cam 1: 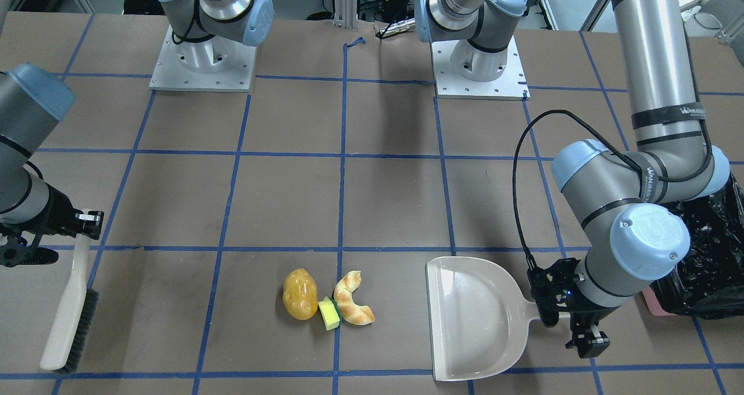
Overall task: Sweep and dump trash into bin
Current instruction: 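Lift the white brush with the right gripper and carry it toward the debris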
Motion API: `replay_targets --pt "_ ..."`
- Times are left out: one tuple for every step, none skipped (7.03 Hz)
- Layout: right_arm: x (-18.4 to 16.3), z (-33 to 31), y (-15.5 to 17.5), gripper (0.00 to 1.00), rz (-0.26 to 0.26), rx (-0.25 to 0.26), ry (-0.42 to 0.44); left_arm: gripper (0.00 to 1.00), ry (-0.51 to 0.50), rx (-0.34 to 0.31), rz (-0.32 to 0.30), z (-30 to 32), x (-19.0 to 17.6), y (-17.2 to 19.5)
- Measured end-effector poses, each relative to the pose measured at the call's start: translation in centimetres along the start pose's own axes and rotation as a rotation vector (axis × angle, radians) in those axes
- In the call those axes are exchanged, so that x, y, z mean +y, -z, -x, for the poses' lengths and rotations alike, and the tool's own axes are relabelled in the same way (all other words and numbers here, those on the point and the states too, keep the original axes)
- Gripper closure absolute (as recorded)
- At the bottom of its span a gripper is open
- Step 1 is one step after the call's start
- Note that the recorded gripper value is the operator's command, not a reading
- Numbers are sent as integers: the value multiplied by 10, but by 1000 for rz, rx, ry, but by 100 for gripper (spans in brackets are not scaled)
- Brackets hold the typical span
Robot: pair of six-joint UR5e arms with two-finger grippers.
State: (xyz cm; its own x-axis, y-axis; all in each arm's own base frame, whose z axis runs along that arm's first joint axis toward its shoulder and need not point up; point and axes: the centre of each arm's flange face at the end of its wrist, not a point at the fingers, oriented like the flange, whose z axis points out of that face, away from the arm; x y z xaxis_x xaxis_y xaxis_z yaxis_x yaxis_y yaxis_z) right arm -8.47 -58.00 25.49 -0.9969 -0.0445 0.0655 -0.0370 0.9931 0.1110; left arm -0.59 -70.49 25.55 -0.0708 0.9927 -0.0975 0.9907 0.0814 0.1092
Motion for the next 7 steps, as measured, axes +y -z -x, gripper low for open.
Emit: replay_targets --pt "-1 13 11 94 -4 35 8 2 -2 15 1 -1 1 -4" --pt "-4 37 19 94 -3 81 13 3 -6 28 0 -2 2 -7" --pt "-5 71 24 94 2 146 37 7 -16 41 -1 -2 3 -10" --pt "-5 105 27 95 7 205 63 14 -26 57 -2 -3 4 -13" --pt "-3 135 29 96 13 238 57 23 -29 74 -4 -5 6 -15" --pt "0 163 32 97 24 247 22 29 -30 83 -5 -5 7 -17" --pt "3 187 35 98 40 248 -28 36 -30 84 -6 -5 7 -17"
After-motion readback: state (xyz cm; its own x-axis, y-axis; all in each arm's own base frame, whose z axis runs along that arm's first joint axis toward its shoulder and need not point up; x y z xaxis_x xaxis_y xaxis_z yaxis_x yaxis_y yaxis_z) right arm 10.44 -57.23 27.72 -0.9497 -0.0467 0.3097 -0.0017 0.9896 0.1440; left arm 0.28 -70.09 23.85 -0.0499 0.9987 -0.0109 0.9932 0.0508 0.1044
